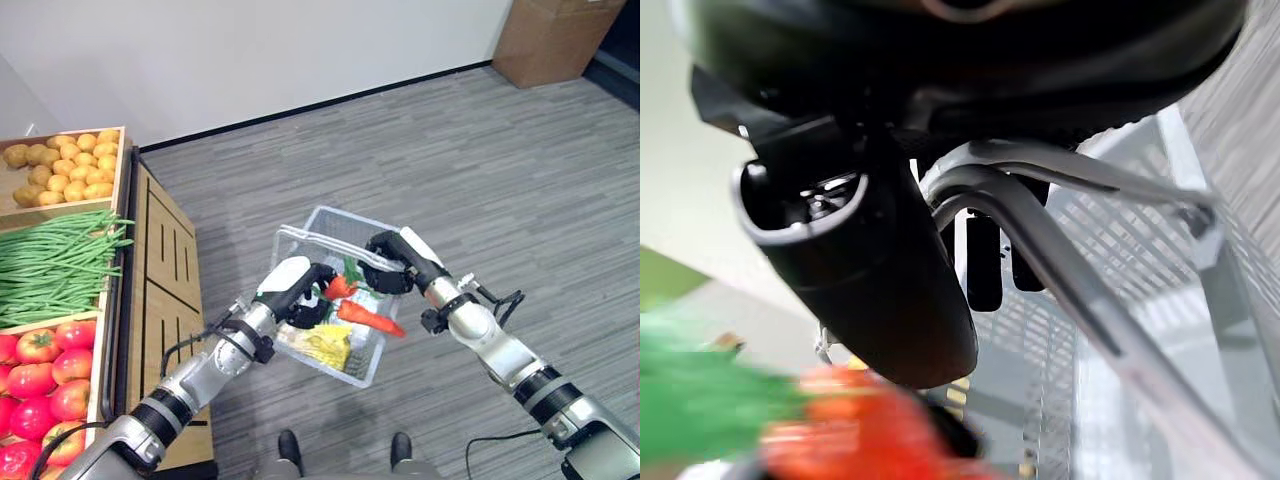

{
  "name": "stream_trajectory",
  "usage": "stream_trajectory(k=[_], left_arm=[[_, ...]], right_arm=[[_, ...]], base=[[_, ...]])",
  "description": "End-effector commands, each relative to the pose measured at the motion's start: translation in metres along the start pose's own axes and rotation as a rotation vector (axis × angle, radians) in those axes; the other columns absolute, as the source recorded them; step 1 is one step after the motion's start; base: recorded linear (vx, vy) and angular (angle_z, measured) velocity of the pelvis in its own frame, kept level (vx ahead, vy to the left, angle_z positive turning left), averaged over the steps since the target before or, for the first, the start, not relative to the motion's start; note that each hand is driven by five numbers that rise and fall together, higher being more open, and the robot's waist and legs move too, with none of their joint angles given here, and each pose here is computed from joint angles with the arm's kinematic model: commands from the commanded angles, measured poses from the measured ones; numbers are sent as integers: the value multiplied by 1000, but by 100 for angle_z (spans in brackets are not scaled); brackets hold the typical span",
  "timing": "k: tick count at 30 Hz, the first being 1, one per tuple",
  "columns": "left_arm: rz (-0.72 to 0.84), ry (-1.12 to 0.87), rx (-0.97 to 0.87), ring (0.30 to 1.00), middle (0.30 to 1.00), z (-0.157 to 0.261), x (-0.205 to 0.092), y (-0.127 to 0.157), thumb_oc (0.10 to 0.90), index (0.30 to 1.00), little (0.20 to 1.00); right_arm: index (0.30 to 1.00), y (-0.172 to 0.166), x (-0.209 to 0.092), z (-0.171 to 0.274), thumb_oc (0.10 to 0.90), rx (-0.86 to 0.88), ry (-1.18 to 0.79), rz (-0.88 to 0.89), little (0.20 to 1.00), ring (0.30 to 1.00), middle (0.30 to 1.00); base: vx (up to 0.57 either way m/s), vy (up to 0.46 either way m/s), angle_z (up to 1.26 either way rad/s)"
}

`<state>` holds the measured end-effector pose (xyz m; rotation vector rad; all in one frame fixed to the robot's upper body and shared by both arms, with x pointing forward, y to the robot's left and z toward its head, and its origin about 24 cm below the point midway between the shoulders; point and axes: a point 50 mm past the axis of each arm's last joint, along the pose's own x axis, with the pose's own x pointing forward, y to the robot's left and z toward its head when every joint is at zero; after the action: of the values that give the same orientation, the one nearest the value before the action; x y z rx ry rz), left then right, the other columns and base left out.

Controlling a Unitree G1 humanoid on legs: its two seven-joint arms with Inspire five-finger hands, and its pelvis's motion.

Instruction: Get the vegetables into the basket

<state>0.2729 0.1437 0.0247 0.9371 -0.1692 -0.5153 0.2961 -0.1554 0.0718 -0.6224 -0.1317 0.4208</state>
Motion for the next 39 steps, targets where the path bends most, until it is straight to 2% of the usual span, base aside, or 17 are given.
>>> stream_trajectory(k=[1, 6, 11, 13, 17, 22, 23, 25, 28, 29, 30, 31, 34, 35, 37, 39], left_arm=[[131, -100, 83, 300, 300, 15, 17, 29, 400, 300, 300], [156, 9, 141, 300, 300, -5, 16, 23, 400, 300, 300], [129, 241, 328, 300, 300, -43, 9, 15, 400, 300, 300], [85, 325, 472, 1000, 1000, -58, 5, 14, 900, 1000, 1000], [36, 375, 533, 1000, 1000, -64, 3, 12, 900, 1000, 1000], [43, 347, 541, 1000, 1000, -59, 4, 13, 900, 1000, 1000], [60, 265, 536, 1000, 1000, -45, 8, 15, 900, 1000, 1000], [60, 186, 490, 1000, 1000, -31, 10, 11, 900, 1000, 1000], [43, 6, 299, 1000, 1000, 3, 7, 8, 900, 1000, 1000], [-29, -124, 83, 1000, 1000, 26, 0, 4, 900, 1000, 1000], [-69, -163, 1, 1000, 1000, 33, -4, 4, 900, 1000, 1000], [-100, -185, -188, 1000, 1000, 39, -10, -1, 900, 1000, 1000], [-108, -105, -545, 1000, 1000, 27, -30, -13, 900, 1000, 1000], [-109, -104, -547, 1000, 1000, 27, -31, -13, 900, 1000, 1000], [-72, 64, -754, 1000, 1000, 1, -48, -31, 900, 1000, 1000], [-68, 94, -784, 1000, 1000, -4, -52, -35, 900, 1000, 1000]], right_arm=[[300, -33, 17, 94, 400, 151, -500, -136, 300, 300, 300], [300, -18, 10, 104, 400, 199, -546, -31, 300, 300, 300], [300, -9, 2, 104, 400, 214, -545, 27, 300, 300, 300], [300, -7, 1, 101, 400, 177, -527, 32, 300, 300, 300], [300, -10, 1, 90, 400, 133, -472, 7, 300, 300, 300], [300, -11, -3, 73, 400, 111, -404, -18, 300, 300, 300], [300, -11, -5, 45, 400, 129, -277, -85, 300, 300, 300], [300, -10, -6, 26, 400, 145, -185, -146, 300, 300, 300], [300, -8, -4, -2, 400, 106, -48, -230, 300, 300, 300], [300, -7, -6, -26, 400, 67, 69, -272, 300, 300, 300], [300, -5, -7, -34, 400, 74, 108, -286, 300, 300, 300], [300, -2, -11, -51, 400, 77, 195, -305, 300, 300, 300], [300, 4, -28, -93, 400, 3, 411, -319, 300, 300, 300], [300, 5, -28, -93, 400, 4, 410, -318, 300, 300, 300], [300, 7, -50, -121, 400, -11, 573, -341, 300, 300, 300], [300, 8, -55, -126, 400, -6, 605, -346, 300, 300, 300]], base=[[0, 0, 0], [-6, -3, -2], [-18, -13, -11], [-4, -11, -2], [0, 0, 0], [0, 0, 0], [0, 0, 0], [-10, -1, 4], [-4, 3, 3], [0, 0, 0], [-2, 27, 7], [3, 17, 20], [-18, 11, 16], [0, 0, 0], [-13, 3, 4], [-19, 0, 8]])
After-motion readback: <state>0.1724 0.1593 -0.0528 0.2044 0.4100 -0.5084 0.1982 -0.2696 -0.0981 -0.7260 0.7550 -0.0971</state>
